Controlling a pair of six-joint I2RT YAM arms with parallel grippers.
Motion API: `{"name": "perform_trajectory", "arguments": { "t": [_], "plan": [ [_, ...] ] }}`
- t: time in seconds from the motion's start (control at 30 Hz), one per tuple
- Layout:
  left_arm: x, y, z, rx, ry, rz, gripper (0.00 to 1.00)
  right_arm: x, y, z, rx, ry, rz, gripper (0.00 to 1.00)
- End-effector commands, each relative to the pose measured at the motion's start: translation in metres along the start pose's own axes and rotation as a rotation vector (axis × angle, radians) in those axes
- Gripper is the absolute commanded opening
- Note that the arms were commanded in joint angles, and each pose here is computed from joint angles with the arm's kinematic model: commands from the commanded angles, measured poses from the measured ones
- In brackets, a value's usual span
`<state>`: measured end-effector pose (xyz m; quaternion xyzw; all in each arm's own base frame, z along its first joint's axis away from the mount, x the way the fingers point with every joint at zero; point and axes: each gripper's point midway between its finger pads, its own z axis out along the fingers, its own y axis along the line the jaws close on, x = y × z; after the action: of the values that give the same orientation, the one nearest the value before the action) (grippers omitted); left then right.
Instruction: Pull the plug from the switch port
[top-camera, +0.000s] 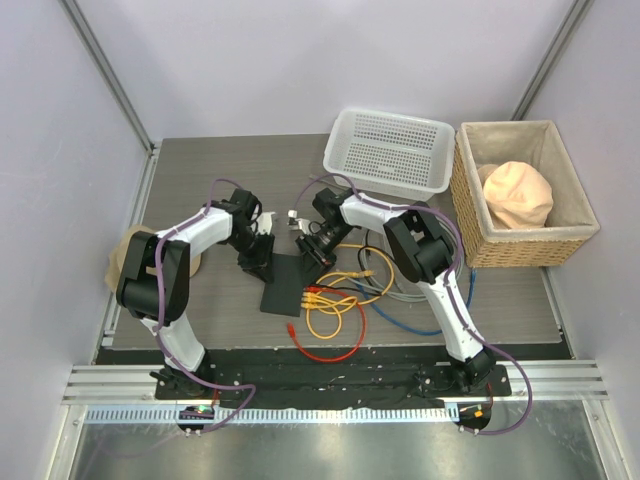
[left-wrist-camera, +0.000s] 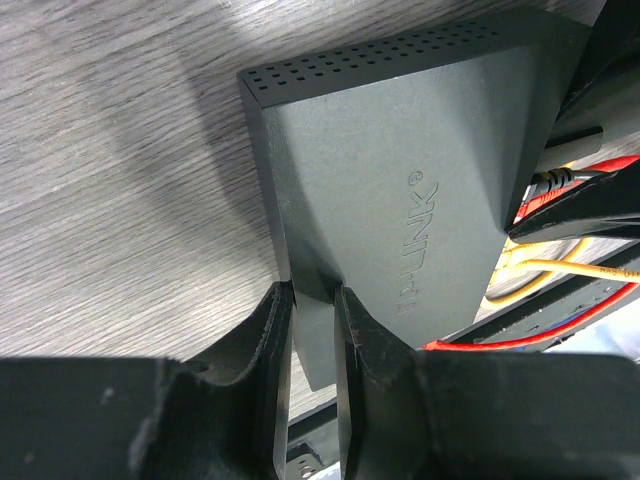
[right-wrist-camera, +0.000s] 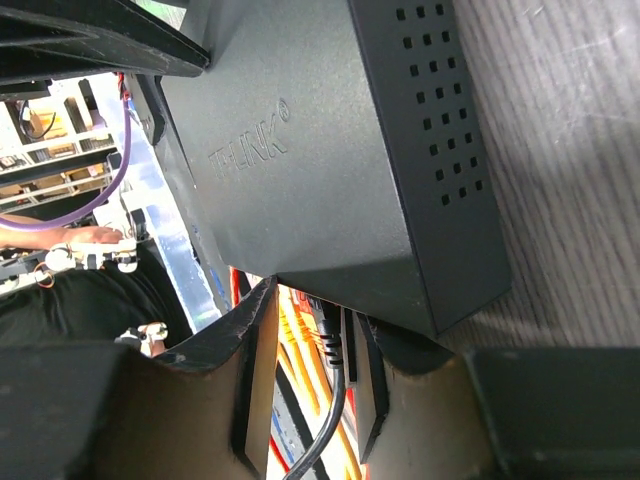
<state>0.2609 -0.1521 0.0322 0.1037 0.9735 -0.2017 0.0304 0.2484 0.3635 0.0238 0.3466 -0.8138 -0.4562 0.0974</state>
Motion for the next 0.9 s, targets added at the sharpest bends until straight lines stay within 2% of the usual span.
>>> {"name": "perform_trajectory", "arguments": {
  "t": [0.0, 0.43, 0.7, 0.87],
  "plan": [
    [0.005, 0.033, 0.031, -0.129, 0.028, 0.037, 0.17, 0.005, -0.028, 0.017, 0.08, 0.033, -0.043, 0.35],
    [0.006, 0.033, 0.033, -0.12, 0.033, 0.038, 0.19, 0.01, -0.042, 0.008, 0.056, 0.073, -0.111, 0.38],
    [0.006, 0.032, 0.034, -0.116, 0.037, 0.04, 0.19, 0.009, -0.04, 0.009, 0.033, 0.069, -0.126, 0.3],
    [0.006, 0.032, 0.034, -0.114, 0.037, 0.045, 0.19, 0.006, -0.044, 0.008, 0.056, 0.063, -0.127, 0.2]
  ]
}}
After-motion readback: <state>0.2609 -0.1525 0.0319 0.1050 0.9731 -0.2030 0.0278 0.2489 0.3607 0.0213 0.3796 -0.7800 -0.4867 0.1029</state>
